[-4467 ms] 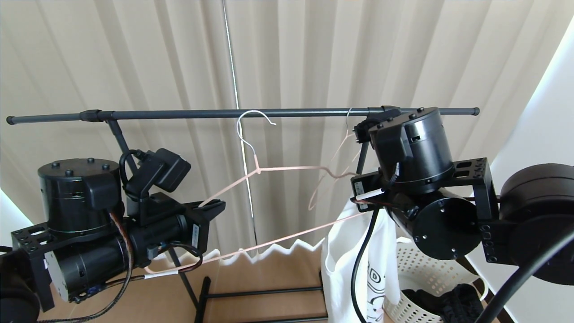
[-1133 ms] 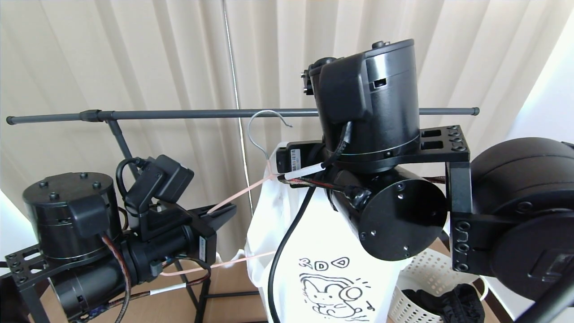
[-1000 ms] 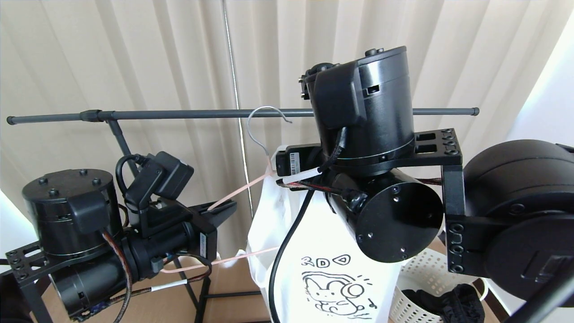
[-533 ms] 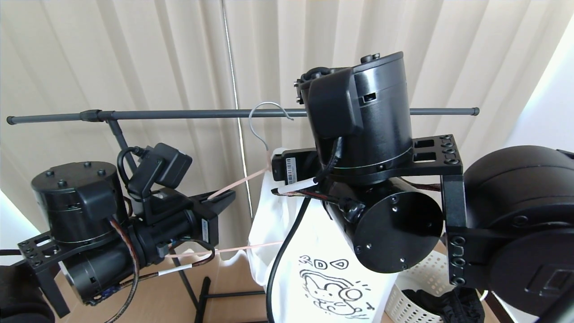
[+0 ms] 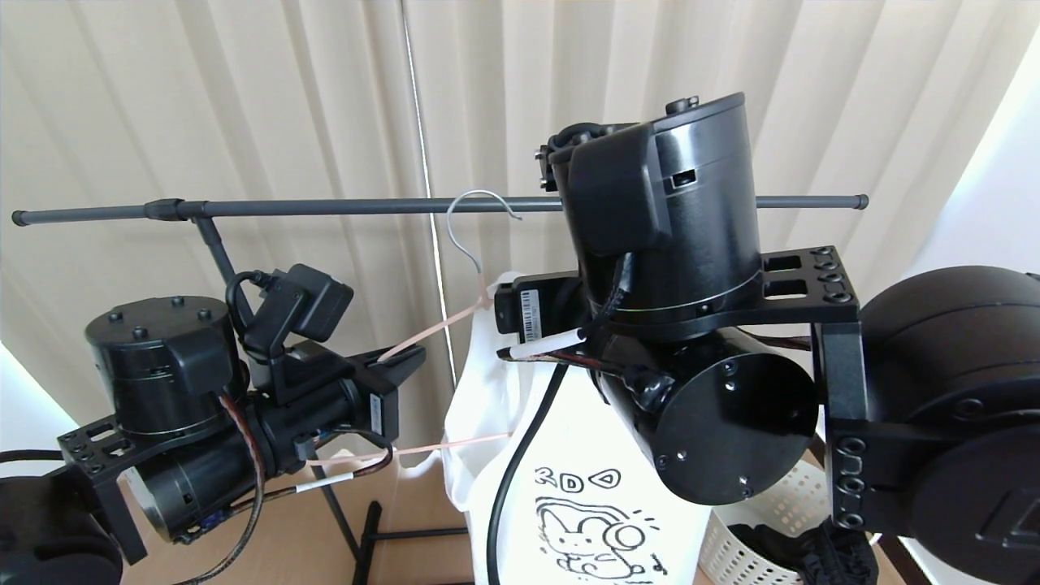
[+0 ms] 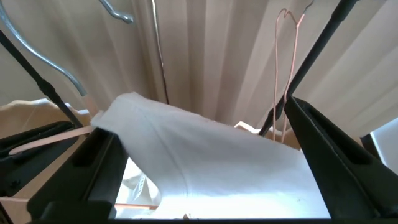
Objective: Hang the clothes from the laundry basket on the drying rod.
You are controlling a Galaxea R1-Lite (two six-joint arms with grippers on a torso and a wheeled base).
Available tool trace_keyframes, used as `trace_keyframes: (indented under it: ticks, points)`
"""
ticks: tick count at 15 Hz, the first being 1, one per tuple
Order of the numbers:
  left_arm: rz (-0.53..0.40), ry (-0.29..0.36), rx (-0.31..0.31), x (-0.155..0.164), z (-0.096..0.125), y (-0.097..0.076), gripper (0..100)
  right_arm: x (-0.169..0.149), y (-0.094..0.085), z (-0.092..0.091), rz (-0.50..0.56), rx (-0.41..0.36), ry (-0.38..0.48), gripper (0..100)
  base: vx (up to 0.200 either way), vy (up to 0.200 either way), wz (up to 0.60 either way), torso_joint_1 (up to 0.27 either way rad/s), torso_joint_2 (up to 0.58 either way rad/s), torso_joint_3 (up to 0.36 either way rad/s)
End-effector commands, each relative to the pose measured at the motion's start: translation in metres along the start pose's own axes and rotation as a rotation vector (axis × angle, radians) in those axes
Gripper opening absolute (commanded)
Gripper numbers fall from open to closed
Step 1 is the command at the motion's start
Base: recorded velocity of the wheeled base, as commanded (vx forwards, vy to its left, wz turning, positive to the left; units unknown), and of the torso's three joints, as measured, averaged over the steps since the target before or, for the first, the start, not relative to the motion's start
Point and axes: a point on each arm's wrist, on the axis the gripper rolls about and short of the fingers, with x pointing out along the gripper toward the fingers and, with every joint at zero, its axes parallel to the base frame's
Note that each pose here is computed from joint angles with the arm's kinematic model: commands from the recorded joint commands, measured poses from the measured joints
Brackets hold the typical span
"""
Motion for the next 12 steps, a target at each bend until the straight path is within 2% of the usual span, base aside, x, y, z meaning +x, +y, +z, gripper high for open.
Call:
trace_keyframes:
  ticks: [1,7,12]
  points:
    - [0.0,0.01,-0.001,0.001,-0.002,0.0,0,-0.002,-0.001,0.002,0.003,0.006,-0.005,100,0.0,0.0,0.0,0.0,0.0,0.0]
    - [0.008,0.006,-0.002,0.008,-0.002,0.002,0,-0.01,0.0,0.0,0.021,0.001,-0.003,100,0.0,0.0,0.0,0.0,0.0,0.0]
    - [0.009,-0.051,0.001,0.009,0.004,0.002,0,-0.016,-0.01,-0.004,0.037,-0.015,0.015,100,0.0,0.0,0.0,0.0,0.0,0.0]
